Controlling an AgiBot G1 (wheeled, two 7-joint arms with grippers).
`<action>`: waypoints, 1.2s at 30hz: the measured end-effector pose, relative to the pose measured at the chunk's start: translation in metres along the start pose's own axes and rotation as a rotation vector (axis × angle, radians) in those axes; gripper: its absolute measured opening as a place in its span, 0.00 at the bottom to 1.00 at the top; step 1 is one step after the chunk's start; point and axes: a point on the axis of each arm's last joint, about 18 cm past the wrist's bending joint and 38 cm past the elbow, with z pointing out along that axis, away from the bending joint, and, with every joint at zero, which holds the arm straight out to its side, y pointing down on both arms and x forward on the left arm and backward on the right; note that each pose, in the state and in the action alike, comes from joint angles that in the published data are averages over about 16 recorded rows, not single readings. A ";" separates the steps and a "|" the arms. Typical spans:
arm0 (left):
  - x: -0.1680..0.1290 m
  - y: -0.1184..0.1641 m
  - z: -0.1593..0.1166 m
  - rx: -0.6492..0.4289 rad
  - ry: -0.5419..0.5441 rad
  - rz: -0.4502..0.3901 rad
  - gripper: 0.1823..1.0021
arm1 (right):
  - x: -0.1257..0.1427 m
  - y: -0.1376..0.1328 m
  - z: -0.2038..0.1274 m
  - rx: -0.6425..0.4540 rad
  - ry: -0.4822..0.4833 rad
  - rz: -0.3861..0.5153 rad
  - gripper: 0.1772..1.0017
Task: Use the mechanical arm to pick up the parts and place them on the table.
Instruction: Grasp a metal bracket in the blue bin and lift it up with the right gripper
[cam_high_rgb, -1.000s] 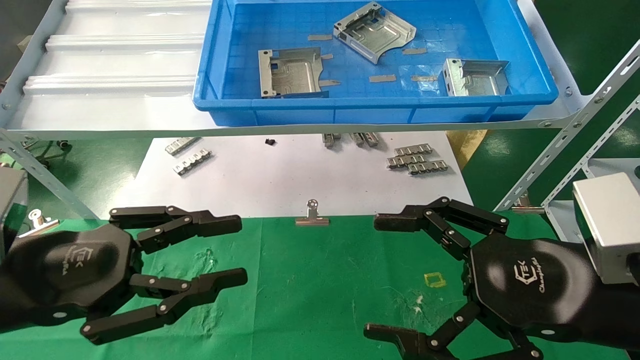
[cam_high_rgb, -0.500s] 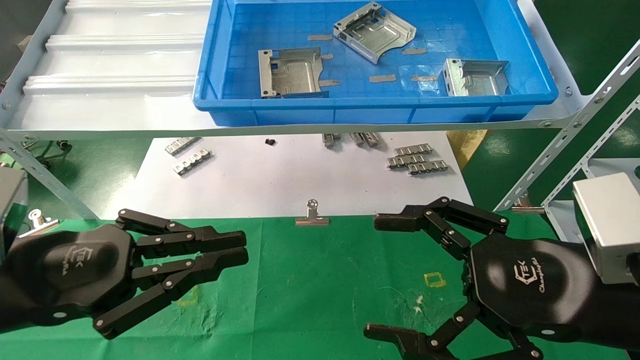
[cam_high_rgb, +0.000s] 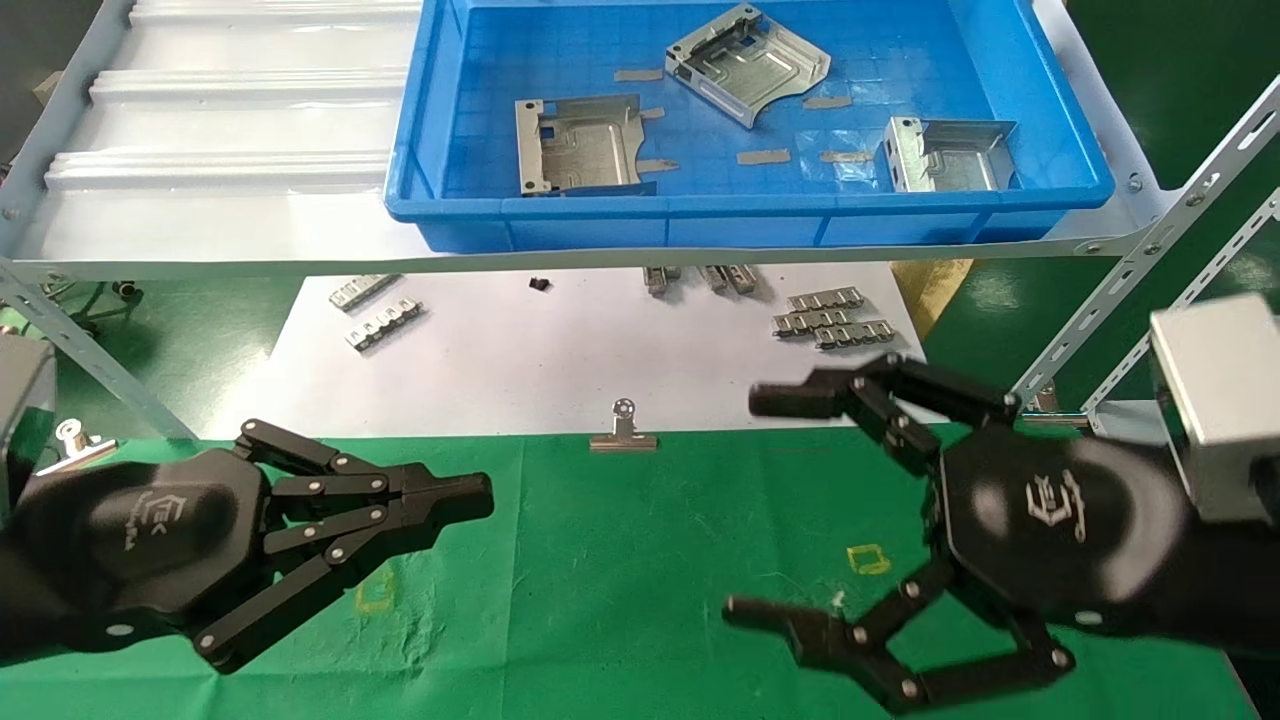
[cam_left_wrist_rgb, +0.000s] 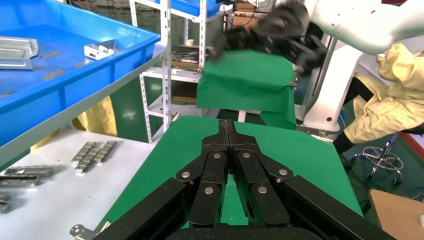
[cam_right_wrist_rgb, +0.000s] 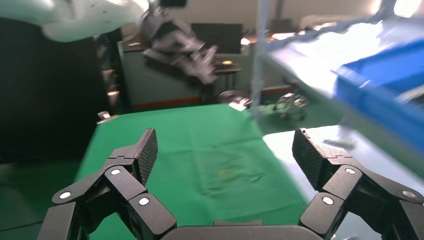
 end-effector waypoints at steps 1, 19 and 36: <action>0.000 0.000 0.000 0.000 0.000 0.000 0.02 | 0.007 -0.003 0.002 -0.001 0.015 -0.012 1.00; 0.000 0.000 0.000 0.000 0.000 0.000 0.01 | 0.179 -0.050 0.085 -0.148 0.352 -0.113 1.00; 0.000 0.000 0.000 0.000 0.000 0.000 0.04 | 0.248 -0.020 0.154 -0.304 0.628 -0.020 0.98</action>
